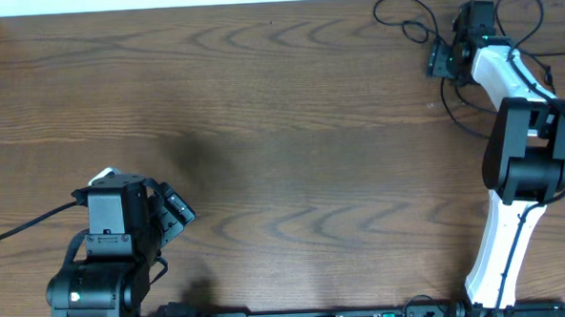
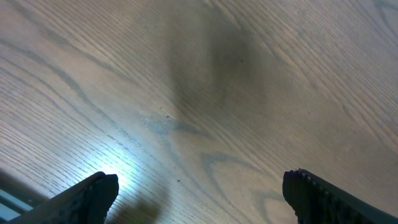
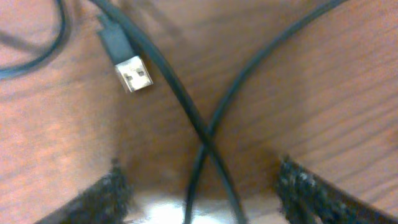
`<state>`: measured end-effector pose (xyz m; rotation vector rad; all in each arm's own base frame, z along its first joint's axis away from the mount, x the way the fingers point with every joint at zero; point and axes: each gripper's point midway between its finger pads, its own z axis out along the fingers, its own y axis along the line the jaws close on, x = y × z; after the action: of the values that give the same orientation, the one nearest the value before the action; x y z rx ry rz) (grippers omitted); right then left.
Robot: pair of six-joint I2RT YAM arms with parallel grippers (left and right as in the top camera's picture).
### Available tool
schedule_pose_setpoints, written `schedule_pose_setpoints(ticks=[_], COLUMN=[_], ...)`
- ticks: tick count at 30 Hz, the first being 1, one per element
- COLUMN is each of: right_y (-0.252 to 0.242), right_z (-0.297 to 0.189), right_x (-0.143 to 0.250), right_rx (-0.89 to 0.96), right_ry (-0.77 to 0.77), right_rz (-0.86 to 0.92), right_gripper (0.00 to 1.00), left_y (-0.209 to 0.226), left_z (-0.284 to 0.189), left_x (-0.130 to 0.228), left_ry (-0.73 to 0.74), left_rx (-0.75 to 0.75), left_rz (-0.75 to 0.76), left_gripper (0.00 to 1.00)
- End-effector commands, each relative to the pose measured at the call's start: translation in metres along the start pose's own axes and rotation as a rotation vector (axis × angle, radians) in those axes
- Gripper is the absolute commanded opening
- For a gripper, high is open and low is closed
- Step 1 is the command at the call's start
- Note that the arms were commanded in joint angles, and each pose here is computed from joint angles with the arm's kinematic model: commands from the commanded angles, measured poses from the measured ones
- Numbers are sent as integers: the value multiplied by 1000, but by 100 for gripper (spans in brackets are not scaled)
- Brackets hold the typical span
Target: Untangle cables
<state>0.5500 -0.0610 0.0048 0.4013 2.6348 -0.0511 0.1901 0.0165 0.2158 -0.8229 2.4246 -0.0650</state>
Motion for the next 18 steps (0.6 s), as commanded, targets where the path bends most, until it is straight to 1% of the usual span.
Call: schedule_pose_setpoints(ticks=[1, 2, 4, 5, 9, 13, 14, 18], right_y=[12, 14, 19, 21, 49, 74, 87, 102], right_z=[19, 19, 19, 19, 12, -15, -46, -109], right_x=[20, 19, 14, 11, -14, -58, -94, -154], right_rx=[-66, -77, -99, -111, -265, -410, -478, -539], right_ry=[66, 64, 46, 35, -54, -173, -258, -418], right_rz=[32, 32, 30, 31, 12, -18, -50, -96], right_gripper=[47, 37, 9, 1, 1, 1, 1, 1], left_y=[3, 3, 3, 3, 3, 3, 3, 3], left_z=[1, 1, 1, 1, 1, 1, 1, 1], left_x=[0, 0, 0, 0, 0, 0, 0, 0], left_ry=[-3, -3, -3, -3, -3, -3, -3, -3], left_rx=[-16, -17, -16, -16, -16, -16, -16, -16], left_rz=[-3, -3, -3, -3, -3, -3, -3, -3], left_gripper=[91, 91, 91, 91, 91, 91, 91, 91])
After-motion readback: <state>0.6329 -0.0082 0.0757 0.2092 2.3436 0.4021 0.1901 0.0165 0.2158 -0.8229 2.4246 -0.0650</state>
